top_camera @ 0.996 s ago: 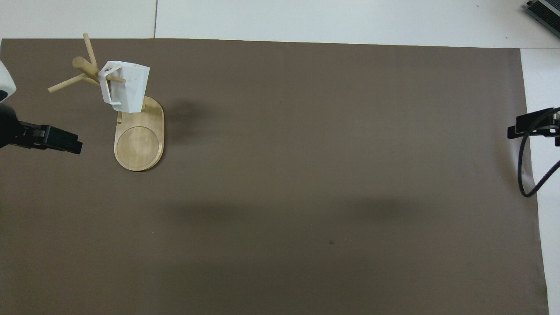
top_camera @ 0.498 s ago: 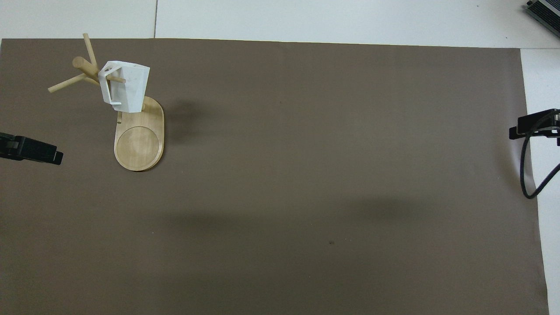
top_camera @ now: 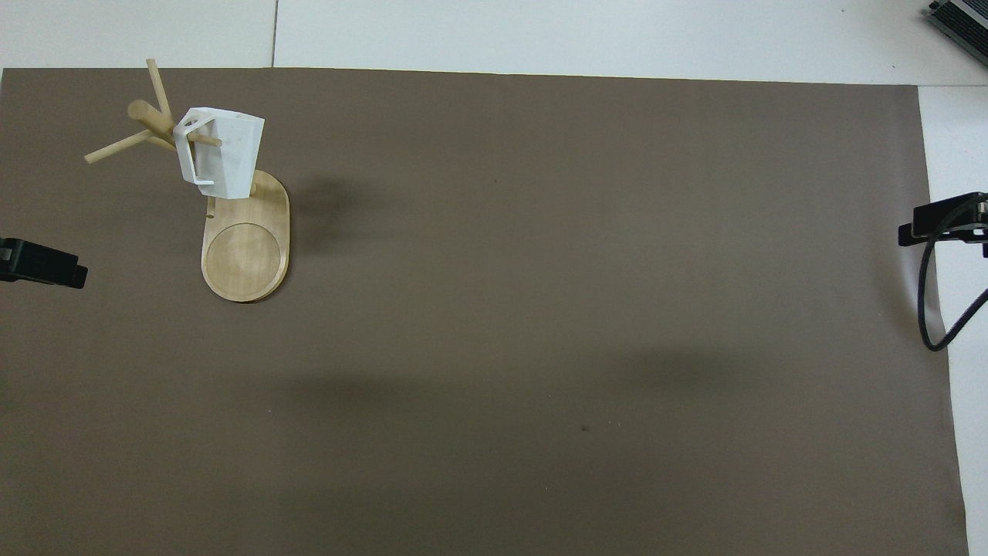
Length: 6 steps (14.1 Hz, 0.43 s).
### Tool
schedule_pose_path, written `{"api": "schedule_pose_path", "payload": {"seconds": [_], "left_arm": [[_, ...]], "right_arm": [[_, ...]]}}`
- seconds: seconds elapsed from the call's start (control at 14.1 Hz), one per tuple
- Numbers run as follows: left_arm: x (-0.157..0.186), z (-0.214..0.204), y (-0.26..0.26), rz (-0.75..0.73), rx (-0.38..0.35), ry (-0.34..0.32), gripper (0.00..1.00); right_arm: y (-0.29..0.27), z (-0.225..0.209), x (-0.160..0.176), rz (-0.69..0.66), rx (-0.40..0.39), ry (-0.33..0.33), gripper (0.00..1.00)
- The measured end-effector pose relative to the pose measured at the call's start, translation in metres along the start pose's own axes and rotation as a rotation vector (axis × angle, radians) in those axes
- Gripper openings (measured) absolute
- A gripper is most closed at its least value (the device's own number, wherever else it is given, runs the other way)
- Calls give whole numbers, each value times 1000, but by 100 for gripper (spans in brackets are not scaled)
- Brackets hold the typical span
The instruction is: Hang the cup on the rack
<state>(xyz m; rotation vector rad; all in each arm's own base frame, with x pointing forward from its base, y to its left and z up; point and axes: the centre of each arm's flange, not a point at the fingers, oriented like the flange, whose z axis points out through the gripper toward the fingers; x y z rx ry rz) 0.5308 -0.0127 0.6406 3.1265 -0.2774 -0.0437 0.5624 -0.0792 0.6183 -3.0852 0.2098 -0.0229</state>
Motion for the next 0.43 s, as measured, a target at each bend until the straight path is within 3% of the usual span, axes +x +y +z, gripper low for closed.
{"api": "schedule_pose_path", "payload": {"seconds": [0.43], "left_arm": [[2, -1, 3, -44, 2, 12, 100]], "right_arm": [[0, 0, 0, 1, 0, 0, 100]]}}
